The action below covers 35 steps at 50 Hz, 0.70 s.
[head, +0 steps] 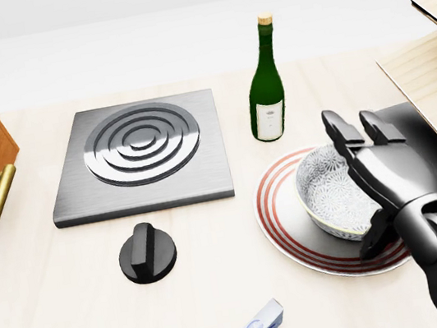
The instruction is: Pick up the akita bowl and put it on the plate.
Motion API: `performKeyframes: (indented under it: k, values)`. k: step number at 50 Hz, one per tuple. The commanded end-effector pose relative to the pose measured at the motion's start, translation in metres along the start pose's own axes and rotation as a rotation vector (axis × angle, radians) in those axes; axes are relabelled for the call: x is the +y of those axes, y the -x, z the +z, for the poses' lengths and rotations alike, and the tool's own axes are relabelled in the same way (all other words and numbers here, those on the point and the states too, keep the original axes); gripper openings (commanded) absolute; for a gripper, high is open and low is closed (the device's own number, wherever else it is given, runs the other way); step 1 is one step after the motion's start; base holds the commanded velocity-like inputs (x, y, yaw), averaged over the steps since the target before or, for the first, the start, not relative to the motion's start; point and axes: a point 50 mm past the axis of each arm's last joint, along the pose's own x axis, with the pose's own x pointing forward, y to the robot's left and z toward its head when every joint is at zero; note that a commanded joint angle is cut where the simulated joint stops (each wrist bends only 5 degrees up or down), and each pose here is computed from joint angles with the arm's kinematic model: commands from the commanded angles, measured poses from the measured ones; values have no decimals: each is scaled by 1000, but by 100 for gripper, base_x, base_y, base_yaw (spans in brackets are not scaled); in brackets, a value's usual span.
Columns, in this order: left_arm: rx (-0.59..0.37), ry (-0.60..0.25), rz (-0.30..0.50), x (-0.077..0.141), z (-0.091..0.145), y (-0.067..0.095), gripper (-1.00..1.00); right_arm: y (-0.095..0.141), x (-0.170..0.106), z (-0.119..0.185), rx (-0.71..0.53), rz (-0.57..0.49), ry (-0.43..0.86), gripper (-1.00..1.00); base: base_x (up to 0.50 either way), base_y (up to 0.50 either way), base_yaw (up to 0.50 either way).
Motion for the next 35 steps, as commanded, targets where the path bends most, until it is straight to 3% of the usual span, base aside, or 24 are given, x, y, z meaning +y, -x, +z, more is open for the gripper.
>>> performKeyframes:
  k: [1,3,4,8,9,10,16,18,23,26,27,29,31,32,35]
  values:
    - [1,4,2,0,0,0,100,-6,-64,26,-121,-55,4,100,0,0,0]
    - [-1,5,1,0,1,0,100,-6,-72,31,-144,-52,0,100,0,0,0]
    - [-3,9,1,0,1,0,100,-8,-93,37,-170,-84,27,100,0,0,0]
    - [-4,9,0,-1,1,0,100,-9,-103,41,-181,-94,6,100,0,0,0]
    - [0,8,0,0,0,0,100,-13,-143,51,-199,-109,29,100,0,0,0]
    - [1,6,-1,0,0,0,100,-14,-159,55,-203,-119,41,100,0,0,0]
    - [-9,17,-6,-2,3,0,100,-14,-214,68,-224,-193,96,100,0,0,0]
    - [-14,20,-5,-2,4,0,100,-12,-234,71,-217,-242,22,100,0,0,0]
    - [-5,16,-7,-2,2,1,100,3,-316,86,-228,-393,88,100,0,0,0]
    - [-8,15,-8,-2,2,1,100,4,-328,89,-230,-404,90,100,0,0,0]
    - [2,11,-10,-2,0,1,100,19,-374,99,-230,-465,111,100,0,0,0]
    - [-2,13,-10,-2,1,1,100,25,-394,103,-220,-468,122,100,0,0,0]
    - [-3,13,-10,-2,1,1,100,23,-397,102,-210,-459,112,100,0,0,0]
    - [-2,12,-10,-2,1,1,100,46,-429,111,-195,-514,107,100,0,0,0]
    - [-4,14,-11,-2,1,1,100,58,-447,115,-175,-523,89,100,0,0,0]
